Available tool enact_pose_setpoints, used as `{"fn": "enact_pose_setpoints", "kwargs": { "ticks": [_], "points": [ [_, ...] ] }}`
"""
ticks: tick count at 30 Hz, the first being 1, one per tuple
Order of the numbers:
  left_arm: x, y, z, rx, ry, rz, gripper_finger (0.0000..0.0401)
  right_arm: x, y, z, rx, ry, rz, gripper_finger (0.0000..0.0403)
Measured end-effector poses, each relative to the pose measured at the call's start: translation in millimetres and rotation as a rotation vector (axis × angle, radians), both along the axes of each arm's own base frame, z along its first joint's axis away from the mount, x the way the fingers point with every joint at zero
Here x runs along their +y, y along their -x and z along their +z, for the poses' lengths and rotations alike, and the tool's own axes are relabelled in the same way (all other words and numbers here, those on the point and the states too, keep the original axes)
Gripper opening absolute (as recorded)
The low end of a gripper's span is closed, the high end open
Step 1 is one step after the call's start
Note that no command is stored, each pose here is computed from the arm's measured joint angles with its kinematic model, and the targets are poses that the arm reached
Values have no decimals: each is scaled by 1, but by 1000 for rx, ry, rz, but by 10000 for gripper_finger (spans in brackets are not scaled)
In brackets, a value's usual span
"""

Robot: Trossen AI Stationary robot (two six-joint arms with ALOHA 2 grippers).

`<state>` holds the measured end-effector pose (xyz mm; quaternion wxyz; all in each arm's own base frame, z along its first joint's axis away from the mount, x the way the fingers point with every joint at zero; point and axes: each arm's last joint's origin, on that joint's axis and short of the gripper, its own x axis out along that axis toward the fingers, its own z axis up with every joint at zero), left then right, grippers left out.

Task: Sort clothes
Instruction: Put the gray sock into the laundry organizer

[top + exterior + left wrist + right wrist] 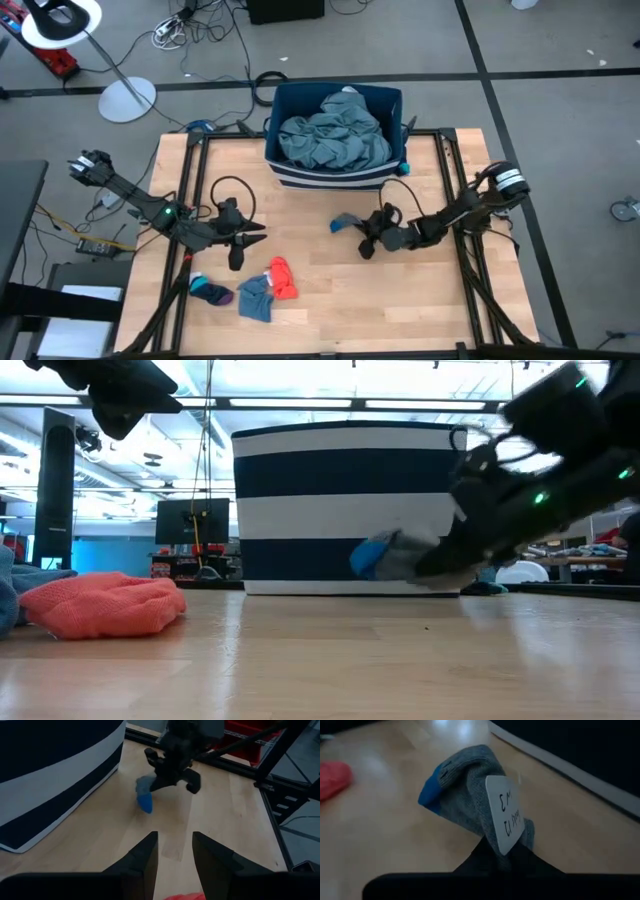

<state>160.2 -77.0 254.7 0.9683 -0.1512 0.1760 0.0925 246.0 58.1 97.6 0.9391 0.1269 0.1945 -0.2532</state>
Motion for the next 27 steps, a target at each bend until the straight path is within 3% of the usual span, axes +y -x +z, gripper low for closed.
{"fn": "enact_pose_setpoints", "kwargs": {
  "ticks": [6,14,21,27],
  "points": [
    [0,0,0,-5,3,0,126,25,2,37,77,80,25,9],
    [0,0,0,-4,3,0,126,41,-18,138,252,150,29,9],
    [0,0,0,-4,3,0,126,35,-38,236,194,253,43,9],
    [0,0,0,-2,1,0,126,-3,-47,304,80,301,-73,9]
  ]
}}
